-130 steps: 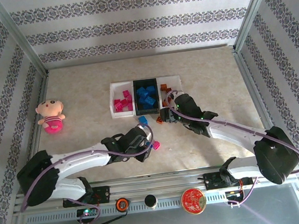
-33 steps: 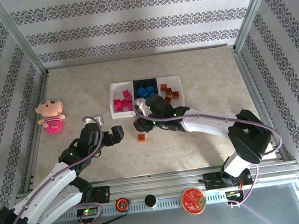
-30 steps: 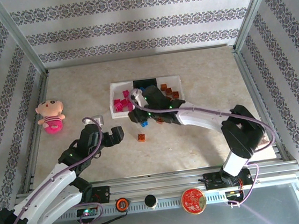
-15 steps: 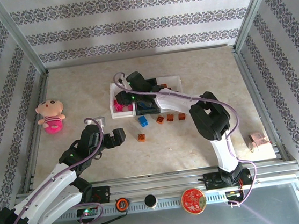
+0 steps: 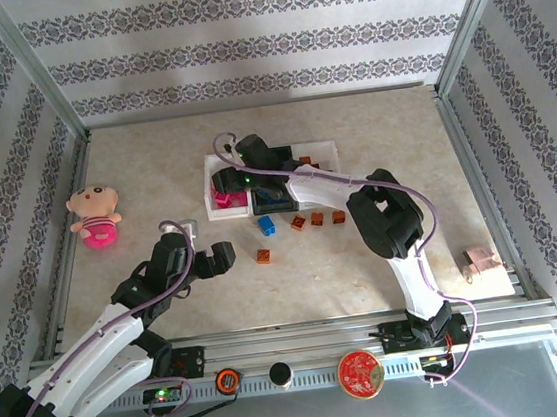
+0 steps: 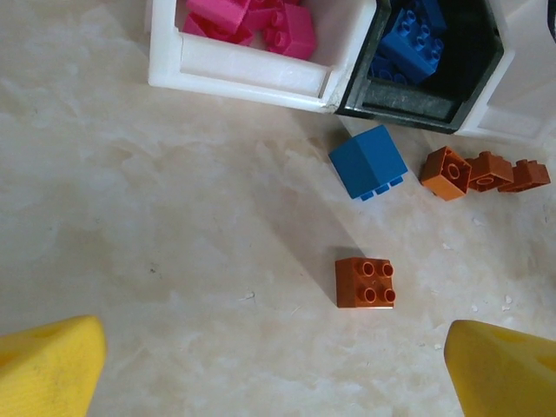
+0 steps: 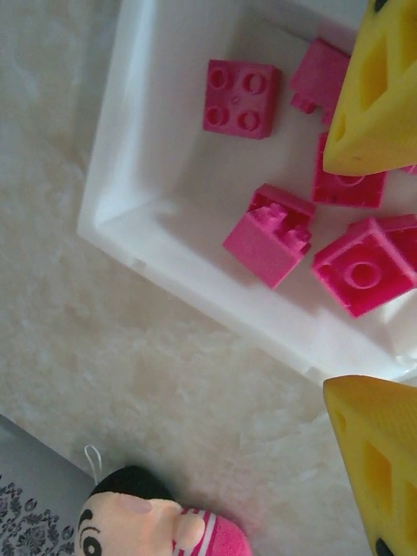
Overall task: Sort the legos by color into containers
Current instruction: Place the lego in the container, then pick up the lego from the middle-left of the table.
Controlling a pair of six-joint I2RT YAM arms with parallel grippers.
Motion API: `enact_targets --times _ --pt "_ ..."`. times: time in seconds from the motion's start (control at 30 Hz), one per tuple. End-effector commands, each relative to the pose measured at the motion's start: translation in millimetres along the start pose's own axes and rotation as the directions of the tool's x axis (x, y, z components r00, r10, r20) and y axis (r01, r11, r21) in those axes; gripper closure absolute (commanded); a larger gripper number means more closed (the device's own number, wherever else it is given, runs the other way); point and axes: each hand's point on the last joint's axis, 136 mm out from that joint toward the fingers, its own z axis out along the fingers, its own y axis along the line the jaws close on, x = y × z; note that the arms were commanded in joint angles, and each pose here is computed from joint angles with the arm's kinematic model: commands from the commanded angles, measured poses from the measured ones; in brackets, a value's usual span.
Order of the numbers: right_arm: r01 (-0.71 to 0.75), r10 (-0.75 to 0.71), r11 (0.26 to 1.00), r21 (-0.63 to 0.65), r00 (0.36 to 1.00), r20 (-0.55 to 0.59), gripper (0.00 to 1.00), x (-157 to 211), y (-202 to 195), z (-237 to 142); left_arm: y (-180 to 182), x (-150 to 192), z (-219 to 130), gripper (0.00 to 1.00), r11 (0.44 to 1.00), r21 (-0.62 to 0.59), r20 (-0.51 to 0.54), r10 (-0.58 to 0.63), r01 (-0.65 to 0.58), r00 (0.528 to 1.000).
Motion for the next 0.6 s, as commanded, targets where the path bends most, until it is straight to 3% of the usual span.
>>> enact_targets --times 0.0,0.27,0.57 --pt "0.015 -0.011 0.999 -0.035 0.994 0.113 0.37 -29 15 -37 -9 -5 2 0.03 0.999 0.033 -0.003 0.007 -0.007 1.0" --pt "0.015 -0.007 0.999 -0.051 0.987 0.163 0.36 -6 14 -96 -31 9 32 0.08 0.993 0.053 -0.132 0.115 -0.109 0.985" --pt "-0.016 0.012 1.0 0.022 0.987 0.16 0.35 51 -19 -147 -73 36 76 0.16 0.93 0.033 -0.251 0.362 -0.366 0.898"
